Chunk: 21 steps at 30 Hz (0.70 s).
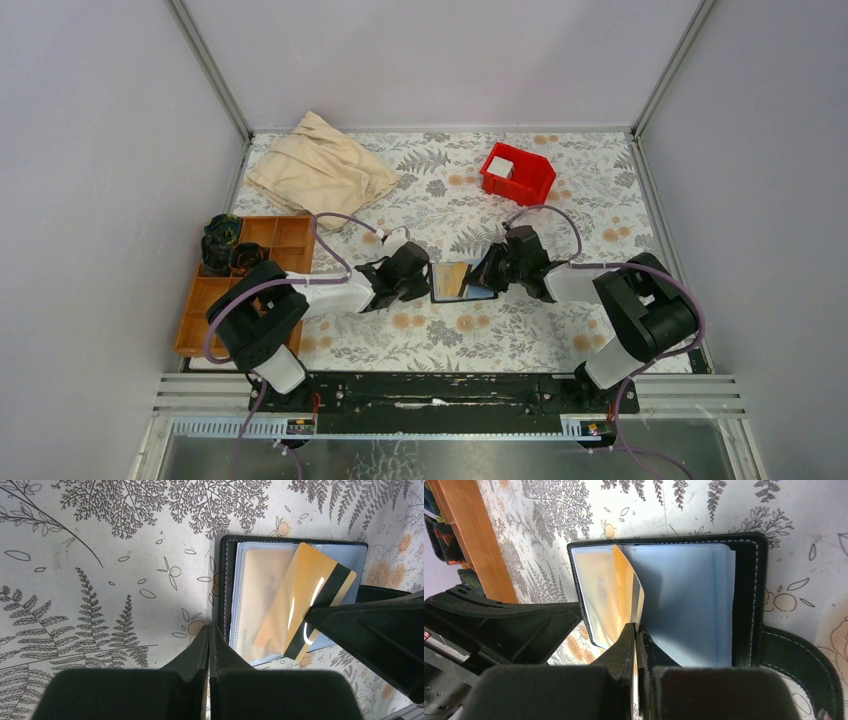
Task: Put the credit cards into the card holder
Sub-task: Insert the credit card into the card holder.
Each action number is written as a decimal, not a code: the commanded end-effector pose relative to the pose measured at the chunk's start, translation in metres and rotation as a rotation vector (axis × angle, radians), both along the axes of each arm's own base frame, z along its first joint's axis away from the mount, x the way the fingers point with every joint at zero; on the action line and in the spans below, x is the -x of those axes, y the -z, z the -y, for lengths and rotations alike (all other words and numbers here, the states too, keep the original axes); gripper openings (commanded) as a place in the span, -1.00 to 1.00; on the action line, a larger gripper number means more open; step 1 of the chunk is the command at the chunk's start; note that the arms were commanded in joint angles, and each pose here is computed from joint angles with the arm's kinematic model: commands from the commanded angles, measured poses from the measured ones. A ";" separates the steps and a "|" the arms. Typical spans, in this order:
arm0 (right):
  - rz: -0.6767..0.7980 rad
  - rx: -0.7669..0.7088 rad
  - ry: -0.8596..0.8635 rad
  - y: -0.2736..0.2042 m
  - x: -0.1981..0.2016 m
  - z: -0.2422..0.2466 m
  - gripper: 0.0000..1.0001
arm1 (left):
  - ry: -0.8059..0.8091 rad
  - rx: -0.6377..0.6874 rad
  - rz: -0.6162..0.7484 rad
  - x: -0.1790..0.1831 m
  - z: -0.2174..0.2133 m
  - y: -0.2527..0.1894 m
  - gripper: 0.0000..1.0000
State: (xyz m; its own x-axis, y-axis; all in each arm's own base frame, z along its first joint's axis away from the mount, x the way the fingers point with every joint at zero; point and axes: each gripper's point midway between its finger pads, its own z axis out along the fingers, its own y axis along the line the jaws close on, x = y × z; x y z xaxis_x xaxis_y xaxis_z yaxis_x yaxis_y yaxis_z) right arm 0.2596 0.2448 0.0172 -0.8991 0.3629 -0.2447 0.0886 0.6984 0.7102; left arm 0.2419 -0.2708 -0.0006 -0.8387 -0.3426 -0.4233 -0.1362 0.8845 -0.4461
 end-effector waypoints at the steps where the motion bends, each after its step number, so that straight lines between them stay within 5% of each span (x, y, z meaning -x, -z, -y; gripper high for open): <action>1: -0.122 0.102 -0.135 0.029 0.042 0.013 -1.00 | 0.107 -0.318 -0.382 0.101 -0.073 0.079 -1.00; 21: -0.161 0.133 -0.219 0.031 0.073 0.026 -1.00 | 0.109 -0.338 -0.367 0.091 -0.067 0.084 -1.00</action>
State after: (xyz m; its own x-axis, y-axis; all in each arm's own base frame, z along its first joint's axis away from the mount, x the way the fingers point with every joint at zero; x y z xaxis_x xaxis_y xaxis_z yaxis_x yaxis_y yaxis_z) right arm 0.2446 0.2351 0.0179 -0.9236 0.2528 -0.2883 -0.0036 0.7460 0.6660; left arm 0.2454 -0.2820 -0.0009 -0.8479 -0.3249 -0.4189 -0.1195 0.8870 -0.4461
